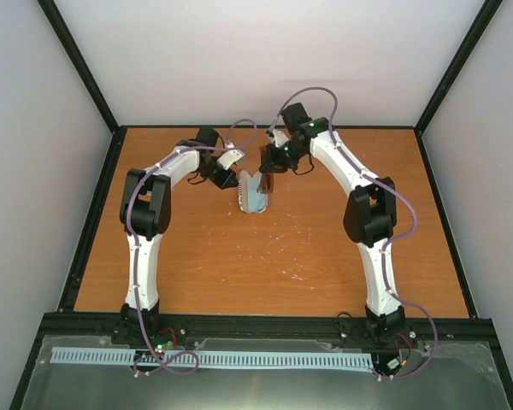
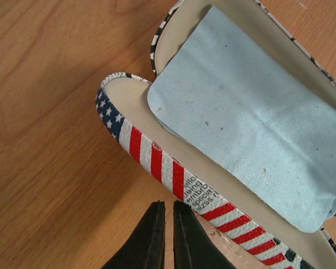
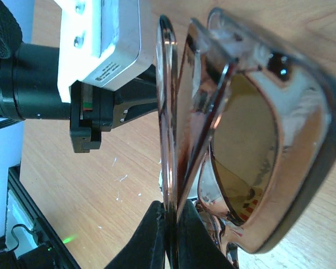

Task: Organize the sunglasses
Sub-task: Place the sunglasses in the sunglasses case.

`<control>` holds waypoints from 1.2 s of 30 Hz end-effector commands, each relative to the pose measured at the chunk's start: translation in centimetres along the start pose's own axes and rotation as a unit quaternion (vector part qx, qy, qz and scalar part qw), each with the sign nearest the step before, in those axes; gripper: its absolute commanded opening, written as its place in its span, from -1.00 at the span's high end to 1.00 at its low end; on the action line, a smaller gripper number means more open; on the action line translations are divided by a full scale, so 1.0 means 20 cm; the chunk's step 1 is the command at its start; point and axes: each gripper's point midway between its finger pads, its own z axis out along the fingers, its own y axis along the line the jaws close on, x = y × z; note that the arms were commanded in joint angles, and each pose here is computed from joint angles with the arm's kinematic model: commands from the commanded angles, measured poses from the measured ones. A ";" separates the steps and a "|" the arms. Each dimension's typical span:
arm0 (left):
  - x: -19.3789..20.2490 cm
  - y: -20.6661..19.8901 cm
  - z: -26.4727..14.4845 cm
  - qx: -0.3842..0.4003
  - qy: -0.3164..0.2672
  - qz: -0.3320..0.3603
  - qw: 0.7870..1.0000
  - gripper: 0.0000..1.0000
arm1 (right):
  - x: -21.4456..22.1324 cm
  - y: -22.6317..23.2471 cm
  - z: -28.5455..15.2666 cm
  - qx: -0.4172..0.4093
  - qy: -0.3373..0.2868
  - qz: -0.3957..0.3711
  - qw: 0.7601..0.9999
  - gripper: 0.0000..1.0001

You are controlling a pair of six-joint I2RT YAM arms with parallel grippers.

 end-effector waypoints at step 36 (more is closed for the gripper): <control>-0.14 -0.05 -0.11 -0.006 -0.065 0.003 0.998 0.77 | 0.18 -0.25 0.56 -0.017 0.114 0.100 0.988 0.90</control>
